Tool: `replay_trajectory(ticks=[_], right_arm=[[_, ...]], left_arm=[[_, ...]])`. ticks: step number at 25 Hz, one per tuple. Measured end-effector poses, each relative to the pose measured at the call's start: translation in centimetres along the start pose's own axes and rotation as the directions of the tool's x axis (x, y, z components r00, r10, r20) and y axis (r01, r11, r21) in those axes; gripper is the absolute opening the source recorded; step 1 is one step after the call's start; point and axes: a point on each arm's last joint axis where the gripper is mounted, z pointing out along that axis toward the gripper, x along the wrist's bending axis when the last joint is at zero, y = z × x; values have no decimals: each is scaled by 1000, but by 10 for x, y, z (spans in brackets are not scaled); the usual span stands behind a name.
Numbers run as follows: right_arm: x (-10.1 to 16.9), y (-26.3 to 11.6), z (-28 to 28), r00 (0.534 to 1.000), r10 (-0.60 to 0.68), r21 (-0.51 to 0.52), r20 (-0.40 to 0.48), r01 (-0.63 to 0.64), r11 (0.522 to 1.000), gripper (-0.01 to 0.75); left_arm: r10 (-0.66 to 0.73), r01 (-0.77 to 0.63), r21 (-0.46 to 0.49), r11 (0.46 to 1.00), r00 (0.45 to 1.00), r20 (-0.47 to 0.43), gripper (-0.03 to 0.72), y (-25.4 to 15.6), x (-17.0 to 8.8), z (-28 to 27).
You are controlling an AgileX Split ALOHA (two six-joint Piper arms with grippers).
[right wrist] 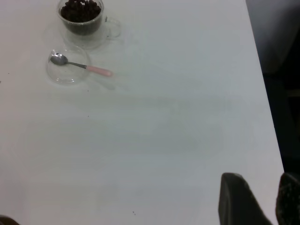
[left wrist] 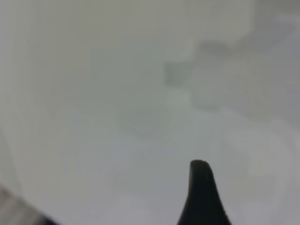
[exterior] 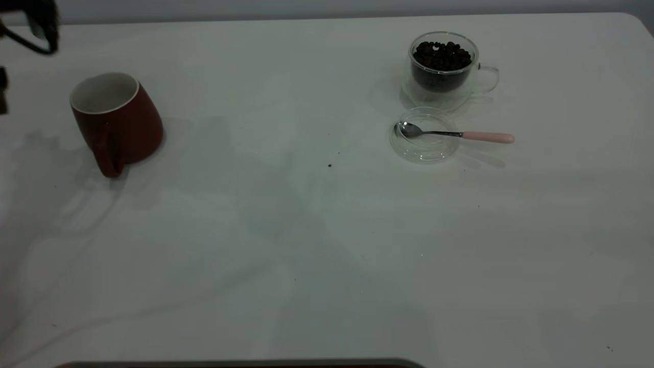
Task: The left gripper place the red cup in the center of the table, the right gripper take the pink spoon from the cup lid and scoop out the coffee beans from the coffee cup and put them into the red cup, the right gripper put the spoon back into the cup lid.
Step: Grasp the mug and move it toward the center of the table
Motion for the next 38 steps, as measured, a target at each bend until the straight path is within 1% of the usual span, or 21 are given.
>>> replay_trajectory(ticks=[4, 7, 11, 18, 20, 24, 29, 33, 36, 38], right_arm=[[0, 0, 0, 1000, 0, 0, 0, 0, 1000, 239], [0, 0, 0, 1000, 0, 0, 0, 0, 1000, 239], [0, 0, 0, 1000, 2, 0, -3, -2, 1000, 239], [1, 0, 0, 1000, 3, -1, -7, -3, 1000, 239], [1, 0, 0, 1000, 3, 0, -7, -3, 1000, 239], [1, 0, 0, 1000, 3, 0, -7, -3, 1000, 239], [1, 0, 0, 1000, 3, 0, -7, -3, 1000, 239], [1, 0, 0, 1000, 3, 0, -7, -3, 1000, 239], [1, 0, 0, 1000, 3, 0, -7, -3, 1000, 239], [1, 0, 0, 1000, 3, 0, -7, -3, 1000, 239]], left_arm=[[94, -97, -80, 992, 995, -34, 586, 19, -4, 21], [169, -175, -120, 977, 984, -55, 586, 33, -11, 34], [269, -274, -125, 954, 962, -56, 586, 48, -24, 44], [339, -346, -168, 923, 938, -68, 586, 87, -49, 38], [324, -333, -194, 923, 943, -76, 586, 101, -57, 34], [266, -282, -279, 918, 959, -94, 586, 130, -75, 22], [222, -244, -376, 894, 970, -101, 586, 159, -96, 9], [173, -199, -469, 860, 980, -99, 586, 177, -107, 1], [141, -163, -480, 862, 987, -82, 586, 179, -109, -2], [109, -126, -445, 887, 992, -62, 586, 175, -107, -4]])
